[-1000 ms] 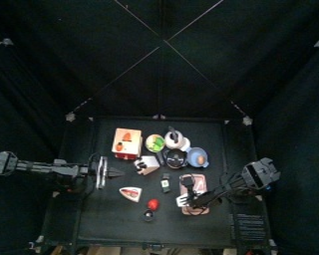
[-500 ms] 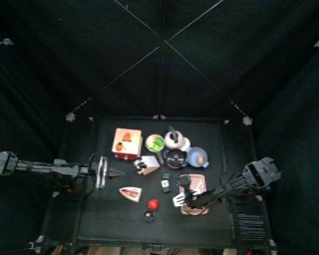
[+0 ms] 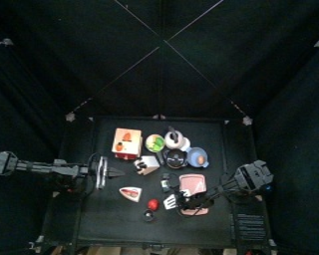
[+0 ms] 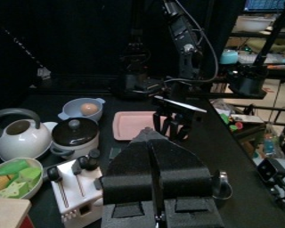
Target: Place green sushi piece left of plate
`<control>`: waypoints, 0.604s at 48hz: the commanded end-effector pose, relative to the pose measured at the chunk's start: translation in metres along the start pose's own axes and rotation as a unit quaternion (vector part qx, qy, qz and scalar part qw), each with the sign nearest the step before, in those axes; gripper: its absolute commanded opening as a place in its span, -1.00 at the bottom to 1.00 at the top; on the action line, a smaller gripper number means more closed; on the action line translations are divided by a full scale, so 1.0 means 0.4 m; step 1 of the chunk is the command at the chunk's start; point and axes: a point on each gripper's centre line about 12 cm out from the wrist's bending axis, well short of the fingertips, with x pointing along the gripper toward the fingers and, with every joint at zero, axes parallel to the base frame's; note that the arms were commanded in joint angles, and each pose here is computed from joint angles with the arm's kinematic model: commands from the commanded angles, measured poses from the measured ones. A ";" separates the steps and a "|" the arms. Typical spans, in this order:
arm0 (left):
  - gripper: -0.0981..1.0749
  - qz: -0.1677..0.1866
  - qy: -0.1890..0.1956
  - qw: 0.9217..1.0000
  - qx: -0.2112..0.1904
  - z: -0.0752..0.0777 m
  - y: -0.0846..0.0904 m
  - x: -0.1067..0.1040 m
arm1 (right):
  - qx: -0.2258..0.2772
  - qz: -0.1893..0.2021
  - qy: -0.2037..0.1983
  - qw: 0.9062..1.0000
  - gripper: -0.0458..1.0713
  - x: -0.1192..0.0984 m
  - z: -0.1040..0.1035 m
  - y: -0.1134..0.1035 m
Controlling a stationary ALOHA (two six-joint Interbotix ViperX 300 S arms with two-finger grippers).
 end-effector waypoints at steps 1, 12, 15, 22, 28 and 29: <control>-0.83 0.001 -0.006 1.000 0.000 0.011 0.001 0.005 | 0.011 0.015 -0.004 1.000 0.21 -0.019 0.021 0.018; -0.83 0.001 -0.005 1.000 0.000 0.011 0.001 0.004 | 0.009 0.002 -0.007 1.000 0.24 0.000 0.026 0.008; -0.83 0.001 -0.003 1.000 0.000 0.010 0.001 0.005 | 0.010 0.000 -0.008 1.000 0.27 0.003 0.028 0.006; -0.83 0.001 -0.004 1.000 0.000 0.010 0.001 0.005 | 0.011 -0.001 -0.007 1.000 0.40 0.009 0.027 0.010; -0.83 0.001 -0.003 1.000 0.000 0.010 0.001 0.005 | 0.012 -0.002 -0.006 1.000 0.51 0.010 0.026 0.009; -0.83 0.001 -0.003 1.000 0.000 0.010 0.001 0.005 | 0.012 -0.002 -0.006 1.000 0.53 0.010 0.026 0.009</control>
